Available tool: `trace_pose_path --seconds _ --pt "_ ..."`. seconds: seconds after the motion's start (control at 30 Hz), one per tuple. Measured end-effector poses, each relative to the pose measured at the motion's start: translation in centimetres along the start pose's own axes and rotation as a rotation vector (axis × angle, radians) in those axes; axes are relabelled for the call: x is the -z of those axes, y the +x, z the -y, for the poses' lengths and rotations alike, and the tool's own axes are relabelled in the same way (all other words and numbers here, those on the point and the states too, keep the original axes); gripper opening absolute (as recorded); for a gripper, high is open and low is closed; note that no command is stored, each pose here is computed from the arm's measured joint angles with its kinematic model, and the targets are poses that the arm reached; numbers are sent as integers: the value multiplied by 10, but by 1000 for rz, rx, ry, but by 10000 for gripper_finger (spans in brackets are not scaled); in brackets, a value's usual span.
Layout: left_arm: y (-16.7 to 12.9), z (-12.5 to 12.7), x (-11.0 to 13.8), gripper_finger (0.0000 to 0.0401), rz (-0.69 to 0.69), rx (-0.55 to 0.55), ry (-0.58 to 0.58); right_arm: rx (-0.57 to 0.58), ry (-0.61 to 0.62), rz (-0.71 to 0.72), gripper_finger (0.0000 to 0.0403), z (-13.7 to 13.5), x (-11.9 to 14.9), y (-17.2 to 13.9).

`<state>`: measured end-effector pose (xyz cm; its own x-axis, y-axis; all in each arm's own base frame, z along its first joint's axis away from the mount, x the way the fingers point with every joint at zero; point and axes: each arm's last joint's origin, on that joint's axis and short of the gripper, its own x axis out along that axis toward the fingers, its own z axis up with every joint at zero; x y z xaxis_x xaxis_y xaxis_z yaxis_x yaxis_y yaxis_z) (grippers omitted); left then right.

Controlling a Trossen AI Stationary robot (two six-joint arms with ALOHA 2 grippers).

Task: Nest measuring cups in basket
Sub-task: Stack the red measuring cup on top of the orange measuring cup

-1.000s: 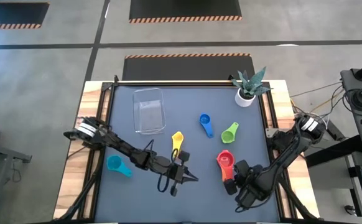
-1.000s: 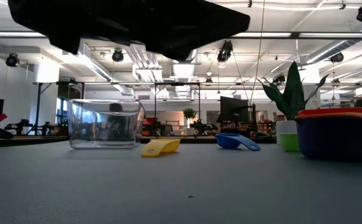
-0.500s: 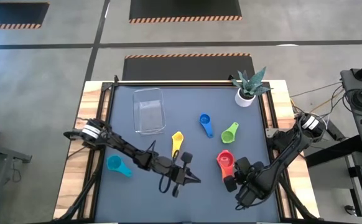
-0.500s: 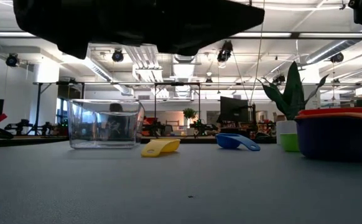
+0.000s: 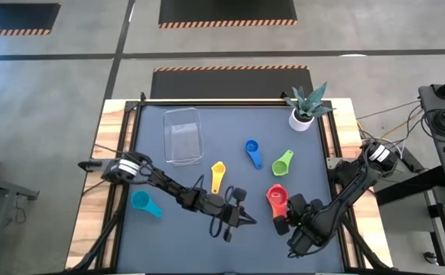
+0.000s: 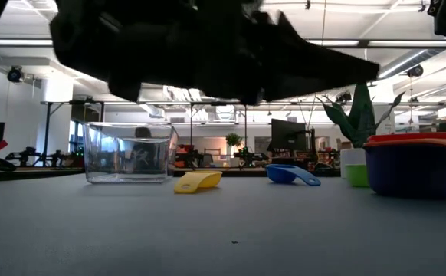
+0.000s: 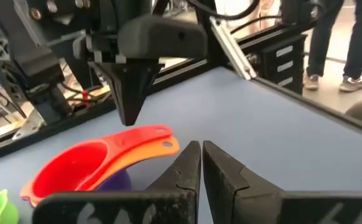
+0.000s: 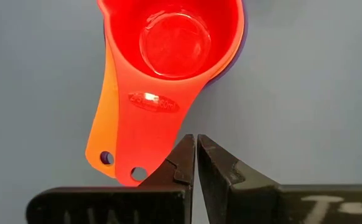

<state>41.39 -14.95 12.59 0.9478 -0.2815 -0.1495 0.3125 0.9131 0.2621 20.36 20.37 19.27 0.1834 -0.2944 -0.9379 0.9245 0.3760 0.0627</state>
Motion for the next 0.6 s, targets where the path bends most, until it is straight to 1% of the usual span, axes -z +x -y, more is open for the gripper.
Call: trace_pose_path --seconds 0.17,0.27,0.5,0.6 --pt "19 -5 2 0 -26 -9 -46 -1 2 7 8 0 0 1" --pt "28 -8 11 0 -57 -12 -59 -7 4 18 8 0 0 1" --pt "34 -23 22 0 -76 -45 -94 -12 3 24 8 0 0 1" --pt "38 -32 23 0 -65 -22 -110 -12 2 26 8 0 -1 1"
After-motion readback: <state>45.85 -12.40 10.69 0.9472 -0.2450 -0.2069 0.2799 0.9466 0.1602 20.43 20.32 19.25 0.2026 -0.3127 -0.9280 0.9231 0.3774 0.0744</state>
